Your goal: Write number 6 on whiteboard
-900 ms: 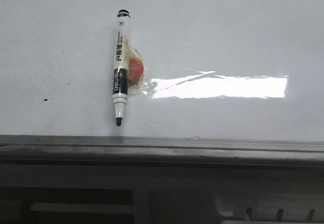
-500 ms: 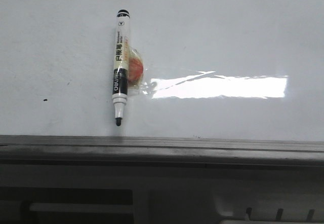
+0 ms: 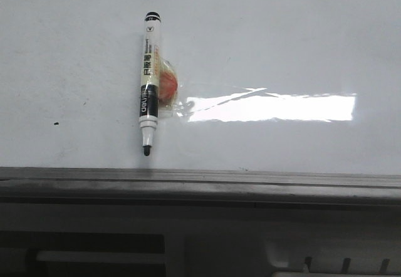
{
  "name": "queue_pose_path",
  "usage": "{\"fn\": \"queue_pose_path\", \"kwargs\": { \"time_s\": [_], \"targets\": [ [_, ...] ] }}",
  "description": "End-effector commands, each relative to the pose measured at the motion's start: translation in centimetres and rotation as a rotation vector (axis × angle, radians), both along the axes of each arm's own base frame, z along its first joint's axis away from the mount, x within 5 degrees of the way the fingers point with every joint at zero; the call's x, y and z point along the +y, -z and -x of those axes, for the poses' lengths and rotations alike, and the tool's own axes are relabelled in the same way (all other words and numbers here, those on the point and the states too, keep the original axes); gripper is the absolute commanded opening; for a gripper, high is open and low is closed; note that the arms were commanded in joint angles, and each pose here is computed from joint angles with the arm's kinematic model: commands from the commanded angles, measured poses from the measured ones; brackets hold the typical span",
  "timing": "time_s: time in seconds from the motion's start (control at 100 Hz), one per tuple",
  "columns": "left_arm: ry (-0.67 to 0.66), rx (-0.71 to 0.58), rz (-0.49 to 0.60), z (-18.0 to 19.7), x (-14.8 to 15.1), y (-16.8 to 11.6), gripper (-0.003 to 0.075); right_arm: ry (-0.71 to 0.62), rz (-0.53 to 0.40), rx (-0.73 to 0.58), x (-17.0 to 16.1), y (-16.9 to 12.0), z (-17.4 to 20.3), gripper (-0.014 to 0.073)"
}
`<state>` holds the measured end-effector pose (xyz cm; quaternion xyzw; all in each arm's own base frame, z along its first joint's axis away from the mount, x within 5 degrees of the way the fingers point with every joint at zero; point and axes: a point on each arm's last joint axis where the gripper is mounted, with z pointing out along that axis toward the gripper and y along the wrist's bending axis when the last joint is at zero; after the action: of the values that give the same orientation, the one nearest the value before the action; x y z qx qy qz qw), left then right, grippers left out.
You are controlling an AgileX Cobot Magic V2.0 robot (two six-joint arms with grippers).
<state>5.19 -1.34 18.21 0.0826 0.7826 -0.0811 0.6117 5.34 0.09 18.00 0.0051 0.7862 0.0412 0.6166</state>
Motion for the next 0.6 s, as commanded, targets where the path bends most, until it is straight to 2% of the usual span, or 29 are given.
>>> {"fn": "queue_pose_path", "kwargs": {
  "time_s": [0.0, 0.22, 0.28, 0.39, 0.49, 0.59],
  "targets": [
    [-0.007, -0.044, 0.019, -0.1, 0.0, 0.8, -0.0019, -0.005, 0.019, -0.006, 0.0, 0.7, 0.0, -0.0064],
    [-0.008, -0.054, 0.016, -0.1, 0.0, 0.7, -0.0019, -0.006, 0.018, -0.01, 0.0, 0.7, 0.0, -0.0064],
    [-0.009, -0.08, 0.036, -0.1, 0.0, 0.4, -0.0019, -0.011, 0.04, -0.045, 0.0, 0.4, -0.1, -0.0064],
    [-0.018, -0.114, 0.291, -0.1, -0.2, -0.4, -0.0019, -0.045, 0.039, -0.204, 0.3, -1.1, -0.2, -0.0064],
    [-0.051, -0.19, 0.466, -0.2, 0.1, -1.5, -0.0019, -0.083, -0.086, -0.425, 0.8, -3.2, 0.0, -0.0064],
    [-0.106, -0.259, 0.658, -0.3, 0.7, -2.4, -0.0019, -0.093, -0.182, -0.578, 0.7, -4.6, 0.4, -0.0064]
  ]
}}
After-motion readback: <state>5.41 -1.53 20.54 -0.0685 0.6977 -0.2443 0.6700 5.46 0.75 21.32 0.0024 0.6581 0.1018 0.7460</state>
